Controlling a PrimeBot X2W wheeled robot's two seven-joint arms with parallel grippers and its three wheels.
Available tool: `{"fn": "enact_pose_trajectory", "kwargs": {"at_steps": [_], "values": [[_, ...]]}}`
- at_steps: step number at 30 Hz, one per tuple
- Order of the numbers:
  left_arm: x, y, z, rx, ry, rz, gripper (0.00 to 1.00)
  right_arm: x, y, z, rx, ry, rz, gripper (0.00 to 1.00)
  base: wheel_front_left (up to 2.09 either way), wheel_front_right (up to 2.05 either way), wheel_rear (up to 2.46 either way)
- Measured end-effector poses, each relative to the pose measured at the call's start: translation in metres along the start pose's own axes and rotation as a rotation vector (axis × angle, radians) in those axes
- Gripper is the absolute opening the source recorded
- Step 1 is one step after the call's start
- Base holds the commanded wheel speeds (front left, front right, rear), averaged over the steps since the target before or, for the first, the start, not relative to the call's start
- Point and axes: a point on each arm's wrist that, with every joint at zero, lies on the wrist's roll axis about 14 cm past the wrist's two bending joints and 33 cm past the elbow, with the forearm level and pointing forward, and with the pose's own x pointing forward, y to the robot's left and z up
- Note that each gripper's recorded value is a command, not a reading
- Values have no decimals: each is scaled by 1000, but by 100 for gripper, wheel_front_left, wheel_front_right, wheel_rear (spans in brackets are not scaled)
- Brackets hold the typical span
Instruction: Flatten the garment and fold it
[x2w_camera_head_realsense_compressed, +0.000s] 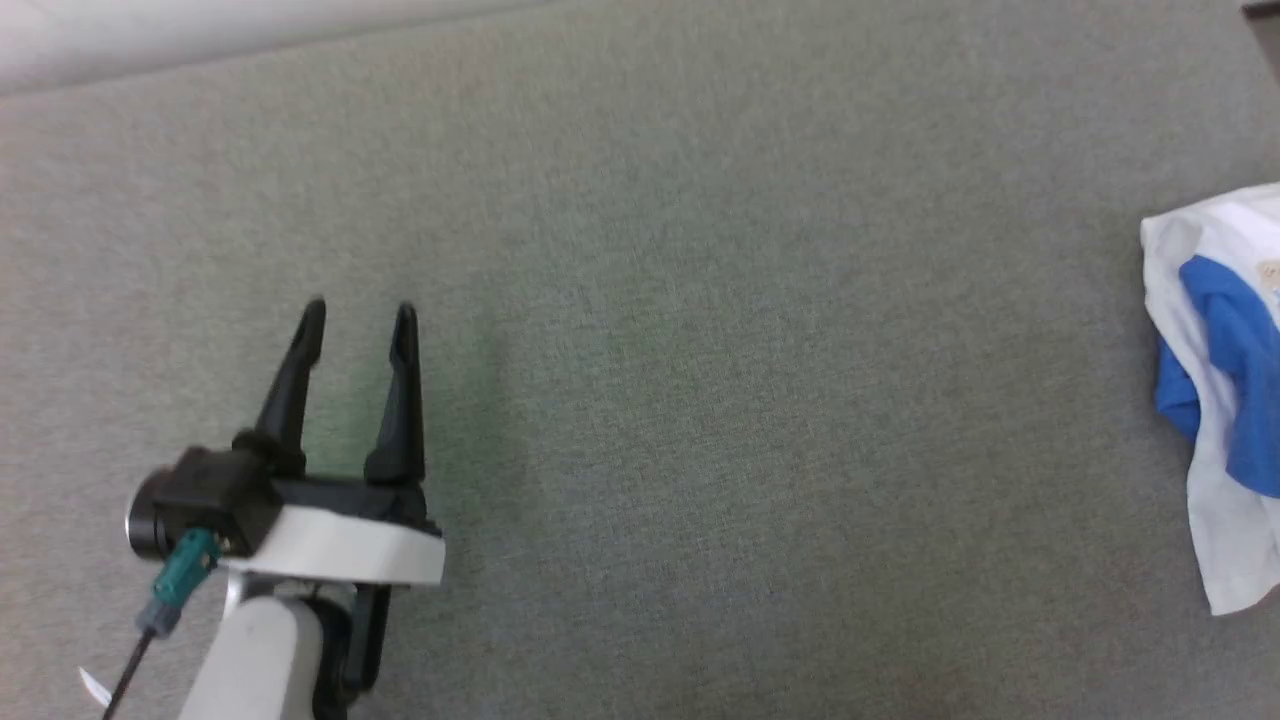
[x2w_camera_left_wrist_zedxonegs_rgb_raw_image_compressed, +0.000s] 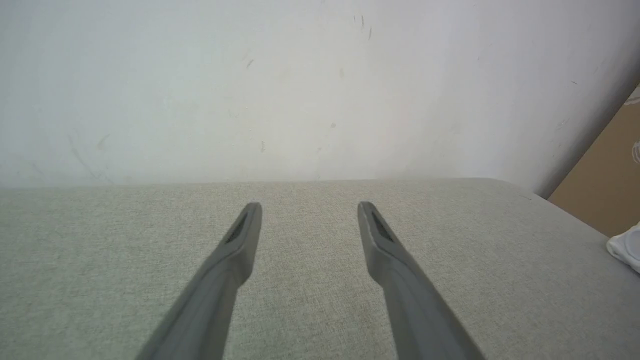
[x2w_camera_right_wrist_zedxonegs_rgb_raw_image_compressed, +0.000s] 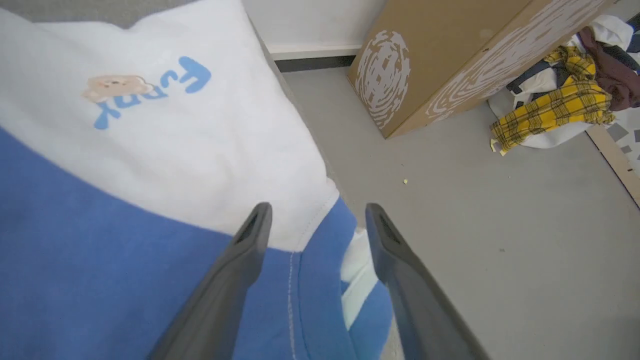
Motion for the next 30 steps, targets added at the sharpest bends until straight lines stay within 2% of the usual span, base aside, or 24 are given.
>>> {"fn": "enact_pose_trajectory", "kwargs": {"at_steps": [5,11,23,30], "values": [[-22,4,7,-4,3,45,100,-28,15,22,45,-188,41,100,0,0,0],[-43,2,27,-11,-32,80,100,-70,53,40,98,-317,137,100,0,0,0],[-100,40,45,22,-53,245,100,-132,183,80,152,-446,486,100,0,0,0],[-139,68,52,63,-55,344,100,-172,234,108,175,-545,655,100,0,0,0]]}}
